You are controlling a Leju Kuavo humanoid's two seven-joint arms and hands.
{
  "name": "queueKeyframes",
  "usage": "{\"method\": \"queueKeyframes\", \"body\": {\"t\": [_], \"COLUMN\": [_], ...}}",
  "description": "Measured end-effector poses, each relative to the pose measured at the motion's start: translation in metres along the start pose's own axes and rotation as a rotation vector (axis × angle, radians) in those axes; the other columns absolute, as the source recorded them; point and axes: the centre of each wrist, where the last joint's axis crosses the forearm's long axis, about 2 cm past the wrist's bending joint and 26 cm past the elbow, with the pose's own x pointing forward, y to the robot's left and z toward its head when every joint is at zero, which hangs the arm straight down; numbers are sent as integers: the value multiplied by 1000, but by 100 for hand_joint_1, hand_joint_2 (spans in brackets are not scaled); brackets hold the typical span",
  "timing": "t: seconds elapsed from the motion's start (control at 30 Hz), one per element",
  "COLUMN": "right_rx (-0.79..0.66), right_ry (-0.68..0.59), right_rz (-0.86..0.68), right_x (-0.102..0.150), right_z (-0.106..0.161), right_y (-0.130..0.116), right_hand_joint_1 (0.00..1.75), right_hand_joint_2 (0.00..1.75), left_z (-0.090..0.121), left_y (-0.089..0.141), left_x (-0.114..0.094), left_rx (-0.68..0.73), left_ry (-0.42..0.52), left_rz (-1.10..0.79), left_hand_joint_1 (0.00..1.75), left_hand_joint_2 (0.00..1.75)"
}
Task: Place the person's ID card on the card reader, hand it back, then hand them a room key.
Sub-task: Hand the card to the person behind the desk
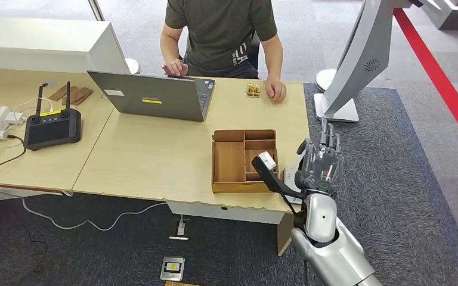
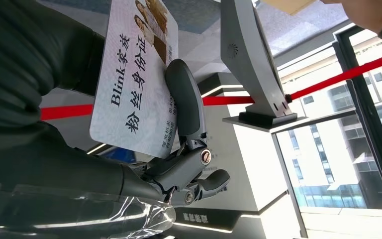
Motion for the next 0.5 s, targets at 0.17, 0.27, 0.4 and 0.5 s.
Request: {"method": "queueKeyframes", "body": {"t": [0.17,0.27,0.4,0.5], "right_rx": [22,28,30,34], "right_ry": [-85,-106,-120,-124], "right_rz": [-70,-90,-106,-107], "right_x": [29,42,51,55], "right_z": [-12,-16,-19,-19], "right_y": [-12,-14,-15,-15], "right_hand_joint_1": [175,175,175,175], "right_hand_joint_2": [175,175,175,175], "left_z": [-1,-1,-1,-1], "left_y": [0,0,-1,-1], "left_x": [6,10,13,13], "left_rx": [-24,-33,-35,-36], "left_ry": [-12,-13,-15,-17], "left_rz": [-26,-36,-44,-50], "left_hand_joint_1": [0,0,0,0], "left_hand_joint_2": [0,0,0,0]}}
